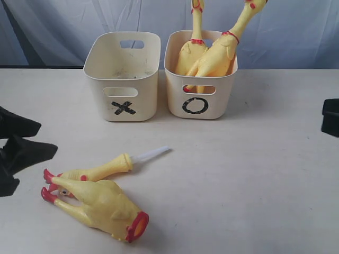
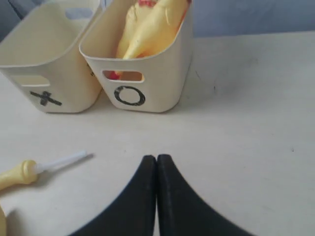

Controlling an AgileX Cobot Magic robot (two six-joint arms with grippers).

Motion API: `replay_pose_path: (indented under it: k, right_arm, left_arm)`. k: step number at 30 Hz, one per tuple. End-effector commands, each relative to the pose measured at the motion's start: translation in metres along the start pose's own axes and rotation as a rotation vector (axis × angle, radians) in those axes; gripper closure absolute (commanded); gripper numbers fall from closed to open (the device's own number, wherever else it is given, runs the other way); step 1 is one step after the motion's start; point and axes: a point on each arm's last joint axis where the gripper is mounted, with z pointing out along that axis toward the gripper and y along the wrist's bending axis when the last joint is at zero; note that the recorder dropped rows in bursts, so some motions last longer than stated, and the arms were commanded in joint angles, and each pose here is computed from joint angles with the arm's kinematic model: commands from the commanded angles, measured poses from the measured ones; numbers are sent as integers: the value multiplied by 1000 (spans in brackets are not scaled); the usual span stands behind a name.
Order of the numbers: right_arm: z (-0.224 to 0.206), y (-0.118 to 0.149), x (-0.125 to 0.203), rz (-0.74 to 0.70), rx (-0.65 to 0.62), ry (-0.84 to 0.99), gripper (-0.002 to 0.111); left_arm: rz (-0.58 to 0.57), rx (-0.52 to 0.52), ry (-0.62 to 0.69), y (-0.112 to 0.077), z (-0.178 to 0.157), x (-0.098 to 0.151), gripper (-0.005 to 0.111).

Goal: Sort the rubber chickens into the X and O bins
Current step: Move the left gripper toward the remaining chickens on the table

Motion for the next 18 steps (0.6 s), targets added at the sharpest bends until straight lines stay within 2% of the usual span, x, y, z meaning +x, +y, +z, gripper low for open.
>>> replay_pose_path:
  k: [1,5,10,18]
  right_arm:
    - [-19,-1,0,-1,-12,-64,108]
    - [-28,-1,0,-3,-18,-93,108]
    - [-31,-1,0,-3,-20,-105,108]
    - [-30,-1,0,-3,-18,-96,108]
  left_arm:
    - [258,108,57,3,17,5,43]
    - [415,170,92,5,26,12,42]
    - [505,190,194,11,32,23,41]
    - [630,212,197,6,52,20,33]
